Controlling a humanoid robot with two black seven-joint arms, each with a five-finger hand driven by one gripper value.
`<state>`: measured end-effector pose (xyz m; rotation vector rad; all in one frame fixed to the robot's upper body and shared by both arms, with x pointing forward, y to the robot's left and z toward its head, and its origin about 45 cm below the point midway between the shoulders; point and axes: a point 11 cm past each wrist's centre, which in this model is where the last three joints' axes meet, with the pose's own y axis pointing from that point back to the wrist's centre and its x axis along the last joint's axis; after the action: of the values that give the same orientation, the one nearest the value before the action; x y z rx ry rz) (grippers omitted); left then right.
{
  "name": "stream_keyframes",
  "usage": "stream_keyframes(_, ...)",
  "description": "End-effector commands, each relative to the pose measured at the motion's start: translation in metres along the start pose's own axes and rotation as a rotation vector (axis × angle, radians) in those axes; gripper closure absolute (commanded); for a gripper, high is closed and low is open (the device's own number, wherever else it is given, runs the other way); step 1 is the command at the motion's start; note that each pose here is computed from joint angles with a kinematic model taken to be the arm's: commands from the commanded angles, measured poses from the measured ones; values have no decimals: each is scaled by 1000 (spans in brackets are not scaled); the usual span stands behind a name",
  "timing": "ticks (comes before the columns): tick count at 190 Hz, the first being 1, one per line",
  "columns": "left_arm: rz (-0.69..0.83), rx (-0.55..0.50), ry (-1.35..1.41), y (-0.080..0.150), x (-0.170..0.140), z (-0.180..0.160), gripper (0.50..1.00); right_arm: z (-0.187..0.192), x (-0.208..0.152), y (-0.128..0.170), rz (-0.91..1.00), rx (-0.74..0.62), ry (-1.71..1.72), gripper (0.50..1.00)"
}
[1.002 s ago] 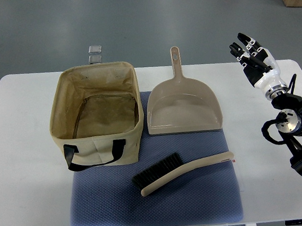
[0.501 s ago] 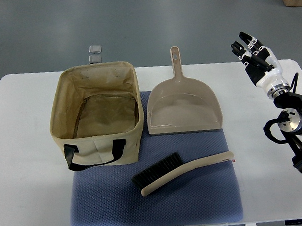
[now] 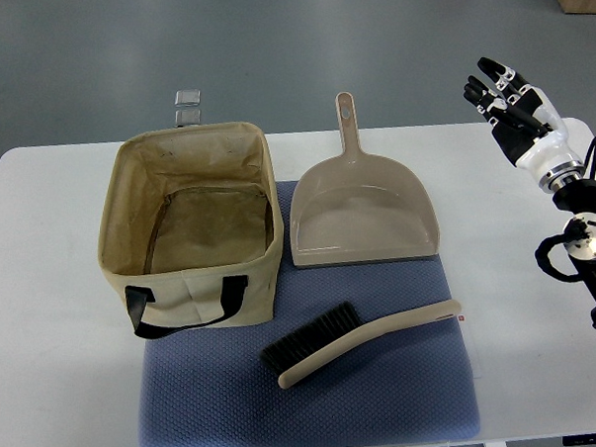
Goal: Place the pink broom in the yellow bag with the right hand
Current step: 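Reach the right hand down toward the beige brush handle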
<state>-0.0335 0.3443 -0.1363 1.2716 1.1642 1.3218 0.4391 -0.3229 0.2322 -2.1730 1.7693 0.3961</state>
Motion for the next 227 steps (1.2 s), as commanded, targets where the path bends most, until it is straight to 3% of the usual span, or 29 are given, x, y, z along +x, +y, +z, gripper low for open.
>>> stream_keyframes(1, 0, 0, 0, 0, 0, 0, 500, -2, 1, 1, -20, -11, 51, 572)
stream_keyframes(41, 0, 0, 0, 0, 0, 0, 500, -7, -7, -4, -95, -53, 263, 572)
stream_keyframes(115, 0, 0, 0, 0, 0, 0, 500, -3, -58, 6, -471, -134, 713, 574)
stream_keyframes(162, 0, 0, 0, 0, 0, 0, 500, 21, -98, 43, -829, -178, 1073, 574)
stream_keyframes(227, 0, 0, 0, 0, 0, 0, 500, 54, -98, 85, -1048, -214, 1369, 579)
